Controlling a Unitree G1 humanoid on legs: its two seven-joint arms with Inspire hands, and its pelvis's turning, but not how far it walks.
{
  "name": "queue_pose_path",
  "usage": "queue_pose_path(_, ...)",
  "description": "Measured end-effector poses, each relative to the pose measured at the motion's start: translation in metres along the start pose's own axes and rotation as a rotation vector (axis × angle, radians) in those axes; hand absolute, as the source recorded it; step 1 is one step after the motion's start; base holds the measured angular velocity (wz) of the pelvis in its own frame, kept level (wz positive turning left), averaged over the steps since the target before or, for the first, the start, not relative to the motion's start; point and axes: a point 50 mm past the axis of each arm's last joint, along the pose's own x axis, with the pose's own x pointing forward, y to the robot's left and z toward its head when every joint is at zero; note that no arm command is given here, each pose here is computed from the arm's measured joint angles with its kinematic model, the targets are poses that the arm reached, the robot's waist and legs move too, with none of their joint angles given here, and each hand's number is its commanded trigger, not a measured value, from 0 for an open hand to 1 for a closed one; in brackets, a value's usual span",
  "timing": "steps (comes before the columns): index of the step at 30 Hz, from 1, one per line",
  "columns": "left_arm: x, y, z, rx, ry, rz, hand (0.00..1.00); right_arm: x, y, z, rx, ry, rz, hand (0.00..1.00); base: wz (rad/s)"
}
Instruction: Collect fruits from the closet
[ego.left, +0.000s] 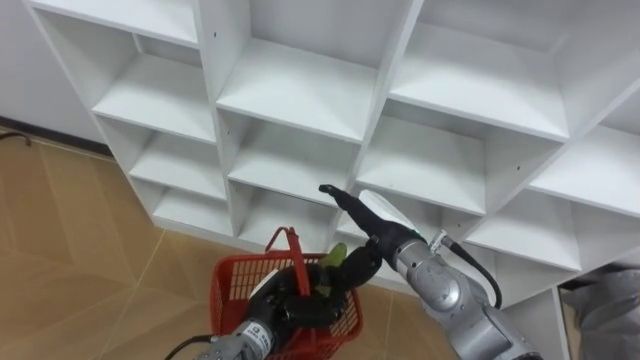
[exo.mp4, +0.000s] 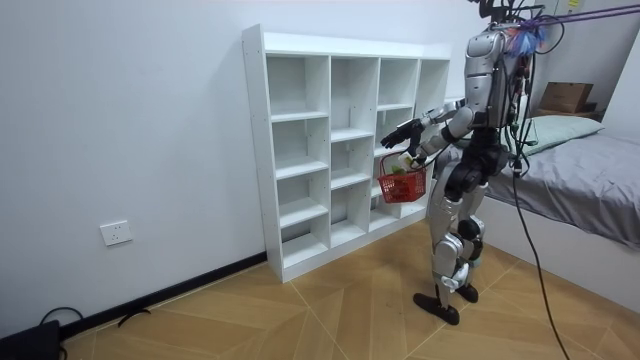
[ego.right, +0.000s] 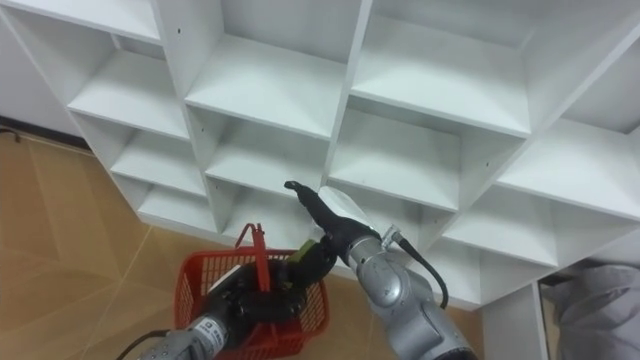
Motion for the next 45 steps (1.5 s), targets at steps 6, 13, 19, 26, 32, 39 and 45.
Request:
queue_pose_path(6, 0.000, -0.001, 0.000, -0.002, -0.001, -0.001, 1.00, 0.000, -0.001, 0.000, 0.001, 0.000, -0.003, 0.00, 0.00)
queue_pose_path(13, 0.000, 0.001, 0.002, -0.006, -0.009, 0.005, 1.00, -0.002, -0.009, 0.001, 0.055, -0.017, -0.029, 0.00, 0.00)
queue_pose_path(19, -0.002, 0.014, 0.011, -0.033, -0.049, 0.064, 1.00, -0.006, -0.028, 0.004, 0.100, -0.054, -0.119, 0.00, 0.01)
queue_pose_path(26, -0.006, 0.032, 0.022, -0.070, -0.103, 0.186, 1.00, -0.021, -0.030, -0.021, 0.161, 0.015, -0.244, 0.00, 0.00)
queue_pose_path(32, -0.012, 0.050, 0.035, -0.117, -0.169, 0.289, 1.00, -0.032, -0.040, -0.036, 0.191, 0.054, -0.344, 0.00, 0.00)
queue_pose_path(39, -0.018, 0.064, 0.039, -0.150, -0.194, 0.386, 1.00, -0.047, -0.045, -0.057, 0.333, 0.114, -0.451, 0.00, -0.05)
queue_pose_path(45, -0.029, 0.074, 0.022, -0.174, -0.157, 0.462, 1.00, -0.066, -0.019, -0.084, 0.525, 0.218, -0.501, 0.00, -0.09)
